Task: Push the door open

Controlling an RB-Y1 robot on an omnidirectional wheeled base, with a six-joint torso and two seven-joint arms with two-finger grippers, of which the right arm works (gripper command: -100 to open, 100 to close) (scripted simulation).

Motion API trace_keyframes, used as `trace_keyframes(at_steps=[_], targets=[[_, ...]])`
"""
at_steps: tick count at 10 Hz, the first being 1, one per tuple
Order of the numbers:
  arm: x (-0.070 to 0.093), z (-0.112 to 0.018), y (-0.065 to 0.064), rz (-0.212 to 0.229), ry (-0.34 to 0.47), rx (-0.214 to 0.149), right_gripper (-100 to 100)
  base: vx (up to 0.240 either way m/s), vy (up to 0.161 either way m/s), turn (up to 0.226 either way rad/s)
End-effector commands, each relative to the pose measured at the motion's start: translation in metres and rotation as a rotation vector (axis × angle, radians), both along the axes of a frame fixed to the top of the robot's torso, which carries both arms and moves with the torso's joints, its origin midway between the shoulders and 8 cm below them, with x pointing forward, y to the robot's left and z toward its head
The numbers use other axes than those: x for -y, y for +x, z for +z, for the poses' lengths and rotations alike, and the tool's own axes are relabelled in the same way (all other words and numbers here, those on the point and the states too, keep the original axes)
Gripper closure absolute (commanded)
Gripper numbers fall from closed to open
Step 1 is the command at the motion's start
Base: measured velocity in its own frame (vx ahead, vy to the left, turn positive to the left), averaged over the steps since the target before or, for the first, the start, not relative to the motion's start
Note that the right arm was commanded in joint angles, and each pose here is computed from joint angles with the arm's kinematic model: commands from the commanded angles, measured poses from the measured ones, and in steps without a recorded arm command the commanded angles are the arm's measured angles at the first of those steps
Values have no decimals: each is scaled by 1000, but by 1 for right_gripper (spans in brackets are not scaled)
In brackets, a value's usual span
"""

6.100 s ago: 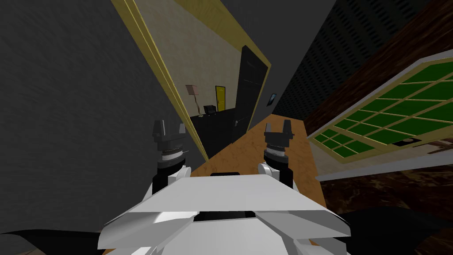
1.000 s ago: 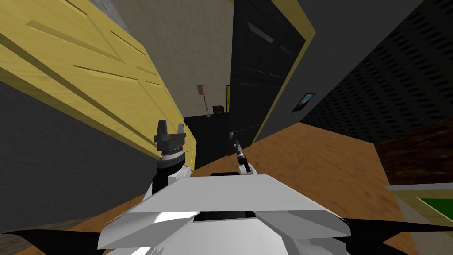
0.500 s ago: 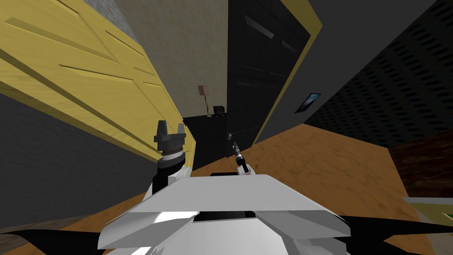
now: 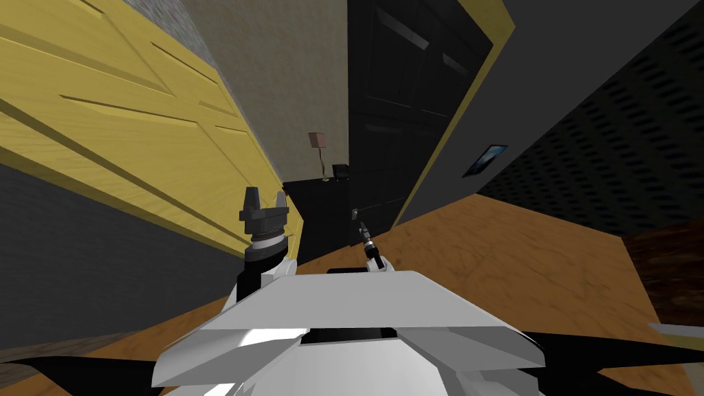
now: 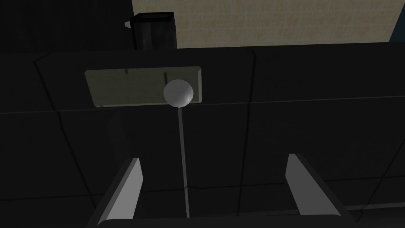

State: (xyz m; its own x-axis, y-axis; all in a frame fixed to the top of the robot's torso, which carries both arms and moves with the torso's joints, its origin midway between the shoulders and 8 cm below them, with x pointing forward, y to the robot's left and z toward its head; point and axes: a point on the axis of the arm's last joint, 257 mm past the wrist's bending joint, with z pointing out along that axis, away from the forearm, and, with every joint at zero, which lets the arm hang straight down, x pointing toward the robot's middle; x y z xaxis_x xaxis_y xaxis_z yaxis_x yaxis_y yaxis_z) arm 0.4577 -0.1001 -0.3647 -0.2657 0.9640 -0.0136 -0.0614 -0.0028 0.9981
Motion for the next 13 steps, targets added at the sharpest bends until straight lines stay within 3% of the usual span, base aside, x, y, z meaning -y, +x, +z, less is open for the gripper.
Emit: trace_keyframes(at_steps=[1,5,6,7,10,13], targets=[[-6,-8,-2,10,-2,-16,-100,67,-80,35],[-24,-24,-8,37,-4,-55,-100,63,-88,40],[-21,-21,-6,32,-4,-48,-100,32,-50,16],[-4,-26,-6,27,-34,-49,-100,97,9,28],[9,-30,-7,19,-53,-49,-100,169,59,20],[8,-30,-8,13,-44,-50,-100,213,71,23]])
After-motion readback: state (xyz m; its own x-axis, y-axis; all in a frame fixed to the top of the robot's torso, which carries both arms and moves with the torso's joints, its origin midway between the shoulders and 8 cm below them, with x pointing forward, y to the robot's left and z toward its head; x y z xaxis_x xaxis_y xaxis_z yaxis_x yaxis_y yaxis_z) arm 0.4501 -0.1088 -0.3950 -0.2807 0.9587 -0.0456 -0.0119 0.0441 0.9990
